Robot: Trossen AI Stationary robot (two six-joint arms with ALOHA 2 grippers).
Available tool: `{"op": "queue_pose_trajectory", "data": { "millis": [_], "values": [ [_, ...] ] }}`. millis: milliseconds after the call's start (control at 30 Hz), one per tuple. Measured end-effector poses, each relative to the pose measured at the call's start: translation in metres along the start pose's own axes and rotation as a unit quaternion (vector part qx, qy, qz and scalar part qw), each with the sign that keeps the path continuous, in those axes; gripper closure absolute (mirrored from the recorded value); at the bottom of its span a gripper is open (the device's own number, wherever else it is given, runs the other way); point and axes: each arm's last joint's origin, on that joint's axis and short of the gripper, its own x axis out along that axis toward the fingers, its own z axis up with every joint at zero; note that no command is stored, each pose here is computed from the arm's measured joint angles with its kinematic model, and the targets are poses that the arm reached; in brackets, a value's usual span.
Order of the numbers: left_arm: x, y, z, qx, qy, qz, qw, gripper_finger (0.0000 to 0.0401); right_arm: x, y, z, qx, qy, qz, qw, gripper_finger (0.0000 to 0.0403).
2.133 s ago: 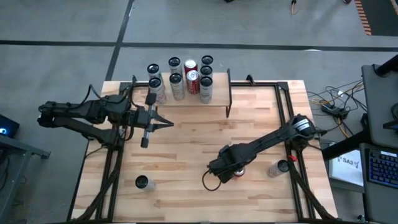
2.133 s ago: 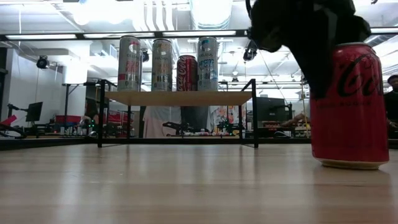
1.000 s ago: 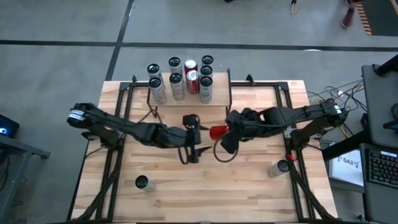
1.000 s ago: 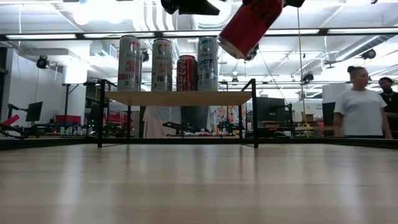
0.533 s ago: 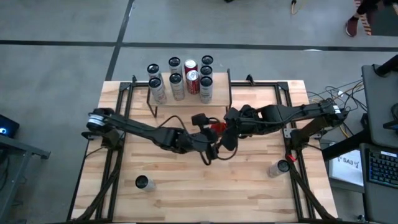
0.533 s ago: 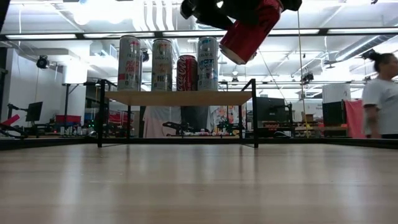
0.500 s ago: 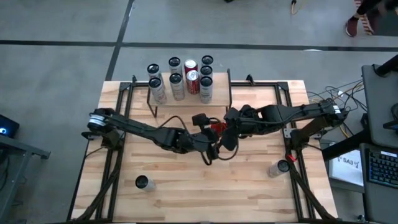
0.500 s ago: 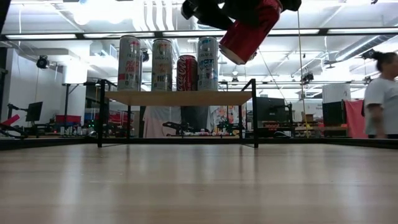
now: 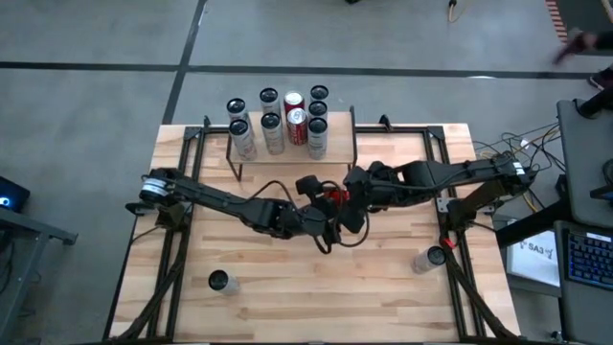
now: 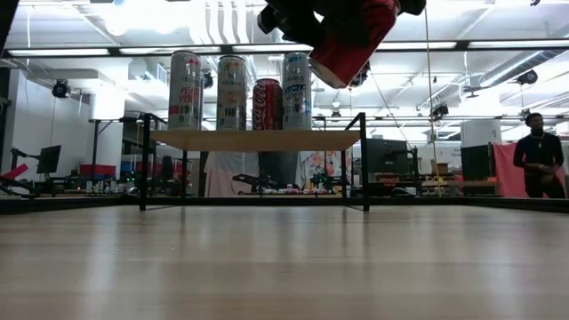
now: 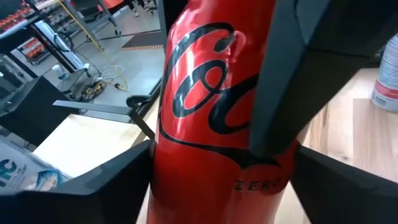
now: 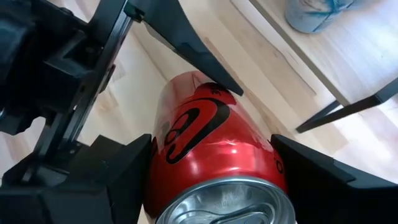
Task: Place canned beverage on shelf
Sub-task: Put the red soda can aligned with the other red soda cans on the shelf
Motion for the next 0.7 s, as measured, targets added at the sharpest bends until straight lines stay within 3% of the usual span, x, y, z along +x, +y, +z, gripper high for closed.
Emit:
{"op": "queue_pose_trajectory", "data": {
  "millis": [100, 300, 500, 700],
  "values": [
    [0.000, 0.000, 0.000, -0.003, 0.001, 0.002, 1.000, 0.0117, 0.000, 0.000, 0.000, -0.006, -0.001, 0.005, 1.000, 0.0118],
    [-0.001, 0.002, 0.001, 0.008, -0.002, 0.013, 1.000, 0.0118, -0.003, -0.001, 0.001, -0.015, -0.006, 0.006, 1.000, 0.0118],
    [-0.005, 0.010, -0.002, 0.046, 0.007, 0.026, 0.999, 0.0118, -0.029, -0.012, 0.001, -0.011, -0.033, 0.025, 0.999, 0.0019],
    [-0.017, 0.039, -0.002, 0.037, 0.011, 0.052, 0.998, 0.0118, -0.066, -0.031, -0.001, -0.003, -0.083, 0.044, 0.996, 0.0046]
  ]
}}
